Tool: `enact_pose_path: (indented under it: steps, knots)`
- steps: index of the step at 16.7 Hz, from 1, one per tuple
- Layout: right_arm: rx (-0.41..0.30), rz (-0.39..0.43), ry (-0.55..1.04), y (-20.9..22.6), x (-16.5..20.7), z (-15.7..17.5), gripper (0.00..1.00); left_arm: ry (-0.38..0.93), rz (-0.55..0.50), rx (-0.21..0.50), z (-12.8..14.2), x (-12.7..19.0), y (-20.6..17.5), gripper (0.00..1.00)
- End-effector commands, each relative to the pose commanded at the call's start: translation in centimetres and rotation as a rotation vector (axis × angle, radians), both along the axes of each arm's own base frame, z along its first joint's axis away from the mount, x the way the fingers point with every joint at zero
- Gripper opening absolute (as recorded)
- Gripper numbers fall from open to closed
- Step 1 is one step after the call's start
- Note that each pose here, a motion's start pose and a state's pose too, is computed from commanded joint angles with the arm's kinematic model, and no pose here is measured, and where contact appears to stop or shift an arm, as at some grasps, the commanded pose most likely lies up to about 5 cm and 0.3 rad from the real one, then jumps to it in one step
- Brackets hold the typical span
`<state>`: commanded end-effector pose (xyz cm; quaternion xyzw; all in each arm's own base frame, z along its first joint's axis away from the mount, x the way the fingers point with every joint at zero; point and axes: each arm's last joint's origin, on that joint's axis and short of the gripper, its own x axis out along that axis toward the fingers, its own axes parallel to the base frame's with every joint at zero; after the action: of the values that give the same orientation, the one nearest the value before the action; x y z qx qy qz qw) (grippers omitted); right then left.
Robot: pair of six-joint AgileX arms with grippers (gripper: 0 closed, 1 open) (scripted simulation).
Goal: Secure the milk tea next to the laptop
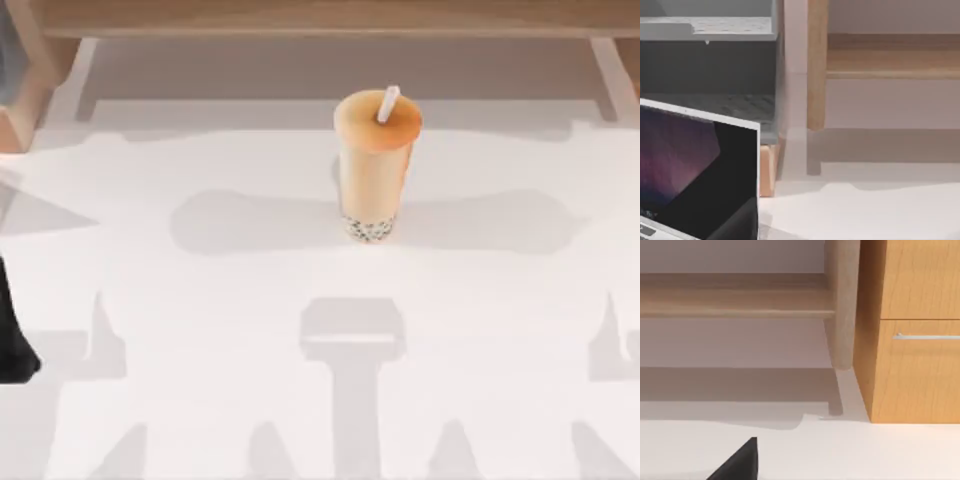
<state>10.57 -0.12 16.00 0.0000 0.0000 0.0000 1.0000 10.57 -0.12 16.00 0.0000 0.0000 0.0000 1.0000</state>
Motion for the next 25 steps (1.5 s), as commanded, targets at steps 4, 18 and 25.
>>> enact_pose_path:
  steps: [4, 18, 25]
  knots:
    - [0.0, 0.0, 0.0, 0.0, 0.0, 0.0, 1.0, -0.017, -0.003, -0.002, 0.7, 0.1, -0.2, 1.0]
    - [0.0, 0.0, 0.0, 0.0, 0.0, 0.0, 1.0, 0.011, -0.021, 0.001, 6.3, 12.2, -13.1, 1.0]
    - [0.0, 0.0, 0.0, 0.0, 0.0, 0.0, 1.0, 0.031, -0.024, 0.031, -2.6, 13.9, -26.1, 1.0]
